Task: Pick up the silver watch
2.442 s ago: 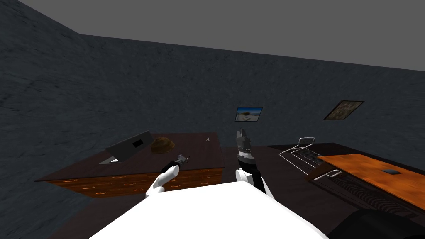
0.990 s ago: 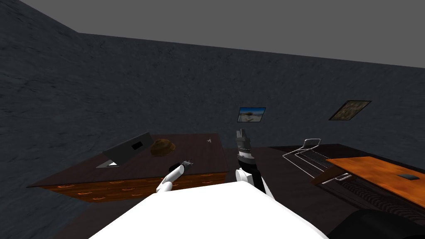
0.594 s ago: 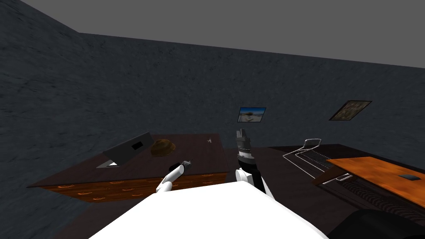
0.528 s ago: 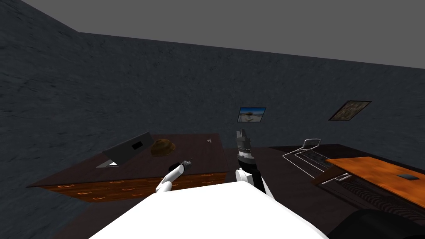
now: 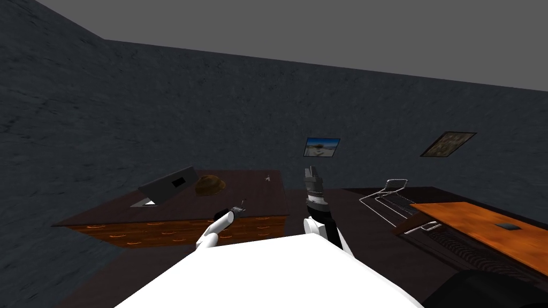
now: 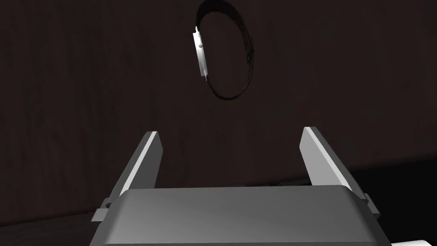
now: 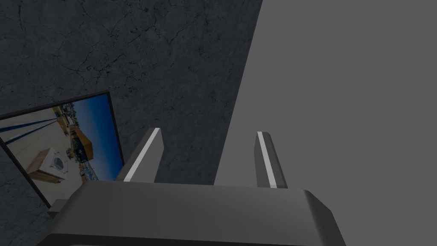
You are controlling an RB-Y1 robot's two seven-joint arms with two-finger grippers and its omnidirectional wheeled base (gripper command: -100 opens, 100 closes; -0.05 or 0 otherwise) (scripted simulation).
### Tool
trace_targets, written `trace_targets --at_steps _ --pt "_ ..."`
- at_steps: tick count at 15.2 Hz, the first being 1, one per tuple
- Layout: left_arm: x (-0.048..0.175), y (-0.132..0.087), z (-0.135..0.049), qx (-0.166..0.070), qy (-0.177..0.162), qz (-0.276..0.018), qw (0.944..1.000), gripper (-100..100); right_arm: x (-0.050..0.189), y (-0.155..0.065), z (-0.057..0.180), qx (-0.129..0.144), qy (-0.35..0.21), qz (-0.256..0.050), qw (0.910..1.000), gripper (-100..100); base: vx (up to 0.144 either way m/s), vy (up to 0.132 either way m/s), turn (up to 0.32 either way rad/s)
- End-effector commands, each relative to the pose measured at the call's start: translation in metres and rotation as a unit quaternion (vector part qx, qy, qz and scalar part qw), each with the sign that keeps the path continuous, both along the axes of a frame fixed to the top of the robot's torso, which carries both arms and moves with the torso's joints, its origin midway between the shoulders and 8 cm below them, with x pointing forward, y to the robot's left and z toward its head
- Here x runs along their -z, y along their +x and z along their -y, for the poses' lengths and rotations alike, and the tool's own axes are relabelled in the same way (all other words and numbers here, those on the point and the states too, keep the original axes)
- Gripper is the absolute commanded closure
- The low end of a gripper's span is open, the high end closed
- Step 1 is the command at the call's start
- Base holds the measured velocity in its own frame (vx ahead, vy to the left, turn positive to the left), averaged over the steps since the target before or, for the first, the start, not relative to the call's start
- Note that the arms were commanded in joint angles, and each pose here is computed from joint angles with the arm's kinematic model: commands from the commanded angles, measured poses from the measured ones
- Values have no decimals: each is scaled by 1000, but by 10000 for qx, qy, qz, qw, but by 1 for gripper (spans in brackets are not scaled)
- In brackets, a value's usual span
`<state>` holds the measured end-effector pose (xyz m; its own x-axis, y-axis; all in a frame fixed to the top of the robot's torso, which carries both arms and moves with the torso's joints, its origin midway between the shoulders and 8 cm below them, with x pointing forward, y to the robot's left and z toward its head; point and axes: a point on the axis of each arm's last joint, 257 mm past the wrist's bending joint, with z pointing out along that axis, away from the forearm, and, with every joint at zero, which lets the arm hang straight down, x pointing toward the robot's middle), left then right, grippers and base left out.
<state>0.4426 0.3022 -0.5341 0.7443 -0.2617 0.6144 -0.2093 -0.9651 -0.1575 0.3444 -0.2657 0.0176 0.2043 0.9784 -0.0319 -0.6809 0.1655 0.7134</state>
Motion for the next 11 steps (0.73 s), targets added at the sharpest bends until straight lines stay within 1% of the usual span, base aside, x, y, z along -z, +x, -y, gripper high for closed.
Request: trace_targets --at_steps 1,2,3,6,8,9,10,11 --pt "-1 -1 -17 -140 87 -5 9999 -100 0 0 0 0 0 0 10000 0 -151 -194 10" --pt "-2 -1 -23 -196 111 -15 9997 -100 0 0 0 0 0 0 10000 0 -121 -173 -1" --pt "-3 -1 -38 -319 151 -46 9994 -100 0 0 0 0 0 0 10000 0 -95 -157 -24" --pt "-4 -3 -62 -536 175 -123 9983 -100 0 0 0 0 -1 -1 10000 0 -60 -113 -45" --pt "-5 -5 -77 -694 170 -194 9973 -100 0 0 0 1 -1 -1 10000 0 -23 -73 -70" --pt "-5 -5 -77 -694 170 -194 9973 -100 0 0 0 1 -2 -1 10000 0 -15 -42 -47" --pt "-6 -7 -93 -856 159 -279 9958 -100 0 0 0 1 -2 -1 10000 0 -11 -41 -71" --pt "-7 -9 -101 -936 152 -324 9950 -100 0 0 0 1 -2 -1 10000 0 -5 -49 -126"
